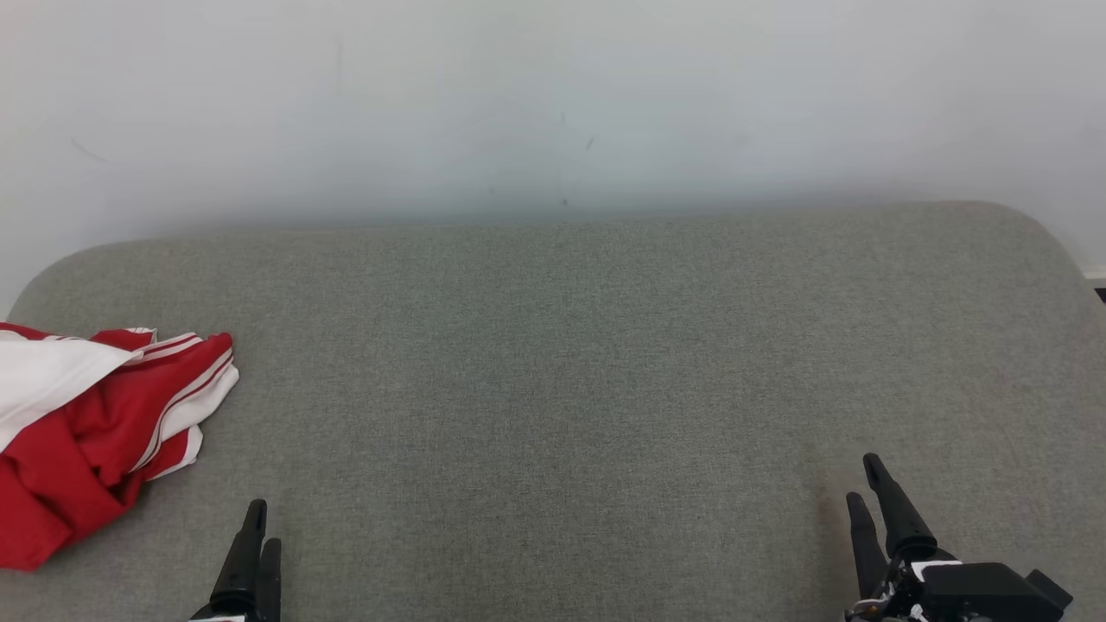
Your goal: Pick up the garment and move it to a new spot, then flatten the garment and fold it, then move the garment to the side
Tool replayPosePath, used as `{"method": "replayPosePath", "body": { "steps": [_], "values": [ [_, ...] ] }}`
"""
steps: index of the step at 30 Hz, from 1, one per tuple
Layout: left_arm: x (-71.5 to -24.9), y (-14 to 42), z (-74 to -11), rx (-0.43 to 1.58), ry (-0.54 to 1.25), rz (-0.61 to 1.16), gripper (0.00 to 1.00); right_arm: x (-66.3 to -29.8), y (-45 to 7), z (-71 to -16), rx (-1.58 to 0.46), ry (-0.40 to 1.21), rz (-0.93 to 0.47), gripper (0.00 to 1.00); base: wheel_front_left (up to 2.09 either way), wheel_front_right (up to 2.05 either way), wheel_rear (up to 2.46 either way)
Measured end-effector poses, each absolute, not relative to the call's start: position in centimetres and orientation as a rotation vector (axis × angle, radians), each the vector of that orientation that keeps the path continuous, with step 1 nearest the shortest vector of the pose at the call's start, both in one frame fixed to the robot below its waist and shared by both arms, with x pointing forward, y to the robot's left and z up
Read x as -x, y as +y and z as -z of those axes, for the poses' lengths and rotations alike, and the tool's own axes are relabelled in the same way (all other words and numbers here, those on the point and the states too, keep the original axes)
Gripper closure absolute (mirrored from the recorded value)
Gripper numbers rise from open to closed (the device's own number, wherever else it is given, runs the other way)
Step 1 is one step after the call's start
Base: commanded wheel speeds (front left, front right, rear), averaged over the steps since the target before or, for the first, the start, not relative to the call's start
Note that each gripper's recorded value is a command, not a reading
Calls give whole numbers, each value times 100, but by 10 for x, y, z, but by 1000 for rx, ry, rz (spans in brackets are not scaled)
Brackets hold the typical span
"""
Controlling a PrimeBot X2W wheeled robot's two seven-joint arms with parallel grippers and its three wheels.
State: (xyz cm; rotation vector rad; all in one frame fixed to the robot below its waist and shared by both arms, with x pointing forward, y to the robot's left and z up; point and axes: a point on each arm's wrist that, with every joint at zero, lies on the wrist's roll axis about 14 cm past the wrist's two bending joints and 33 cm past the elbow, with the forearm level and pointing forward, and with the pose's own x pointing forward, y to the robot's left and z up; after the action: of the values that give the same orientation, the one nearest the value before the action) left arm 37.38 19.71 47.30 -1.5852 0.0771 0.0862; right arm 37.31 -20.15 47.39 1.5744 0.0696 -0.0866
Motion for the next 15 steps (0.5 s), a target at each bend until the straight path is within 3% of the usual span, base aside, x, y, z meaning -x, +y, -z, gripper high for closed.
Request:
{"method": "replayPosePath", "body": {
  "steps": [15],
  "values": [
    [-374,201,-471,1387,67,-117,0,-375,-198,-477,-1381,69,80,0,0,0,0]
  ]
}}
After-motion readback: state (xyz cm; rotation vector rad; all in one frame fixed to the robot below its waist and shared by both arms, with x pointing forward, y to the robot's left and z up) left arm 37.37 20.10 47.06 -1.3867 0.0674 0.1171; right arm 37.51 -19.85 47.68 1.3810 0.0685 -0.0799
